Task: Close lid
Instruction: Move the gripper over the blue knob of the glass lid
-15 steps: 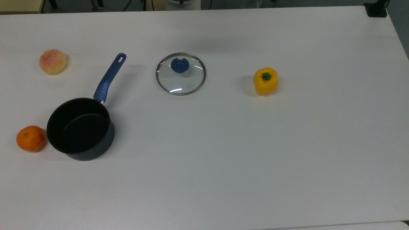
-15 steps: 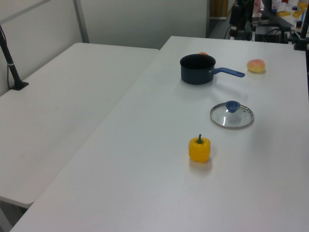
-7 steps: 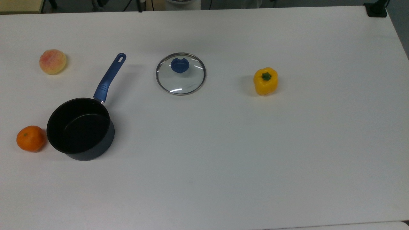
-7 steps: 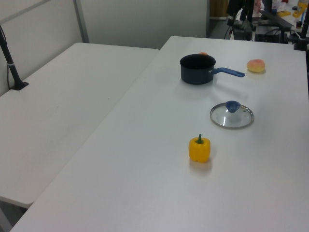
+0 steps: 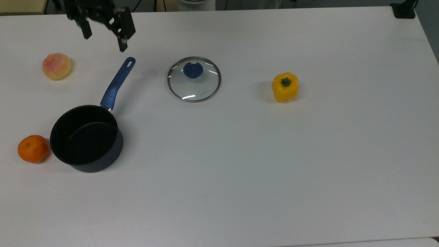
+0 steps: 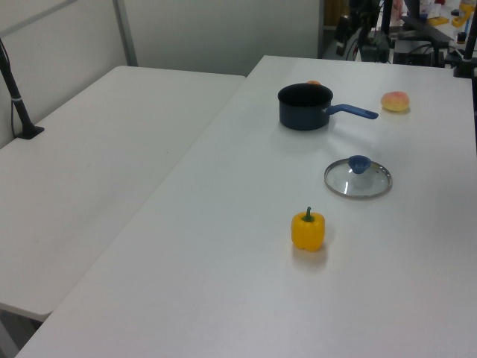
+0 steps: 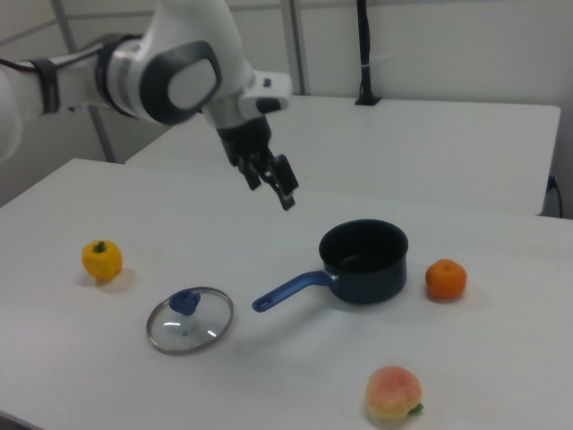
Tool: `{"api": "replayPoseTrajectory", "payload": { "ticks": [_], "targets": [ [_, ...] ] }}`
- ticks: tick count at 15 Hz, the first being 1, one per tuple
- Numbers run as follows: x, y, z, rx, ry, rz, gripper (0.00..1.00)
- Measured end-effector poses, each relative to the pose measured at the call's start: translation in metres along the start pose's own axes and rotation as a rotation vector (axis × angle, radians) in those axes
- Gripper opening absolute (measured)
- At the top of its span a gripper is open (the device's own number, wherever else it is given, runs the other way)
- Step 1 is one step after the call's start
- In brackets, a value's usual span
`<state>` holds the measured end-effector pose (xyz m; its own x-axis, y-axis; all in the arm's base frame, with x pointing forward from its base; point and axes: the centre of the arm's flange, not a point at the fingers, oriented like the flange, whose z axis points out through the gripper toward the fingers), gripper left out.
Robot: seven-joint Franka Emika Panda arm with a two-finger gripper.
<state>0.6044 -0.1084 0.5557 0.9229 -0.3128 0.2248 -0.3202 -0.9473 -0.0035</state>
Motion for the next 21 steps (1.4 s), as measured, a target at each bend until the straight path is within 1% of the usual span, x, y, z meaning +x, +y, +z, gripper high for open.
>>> {"api": "replayPoseTrajectory", "payload": {
  "ticks": [3,5,12,15,17,18,19,20,21],
  "targets": [
    [0.01,0.004,0.035,-0.022,0.009,0.001,1.0],
    [0.014,0.008,0.05,-0.03,0.018,0.003,1.0],
    [0.013,0.012,0.059,-0.035,0.006,0.009,1.0],
    [-0.004,0.001,0.067,-0.039,-0.082,-0.014,1.0],
    [-0.022,-0.022,0.072,-0.035,-0.139,-0.055,1.0],
    [-0.038,-0.042,0.077,-0.032,-0.182,-0.093,1.0],
    [-0.048,-0.054,0.082,-0.031,-0.205,-0.117,1.0],
    [-0.066,-0.074,0.092,-0.029,-0.24,-0.157,1.0],
    [-0.079,-0.088,0.1,-0.028,-0.265,-0.186,1.0]
  ]
}}
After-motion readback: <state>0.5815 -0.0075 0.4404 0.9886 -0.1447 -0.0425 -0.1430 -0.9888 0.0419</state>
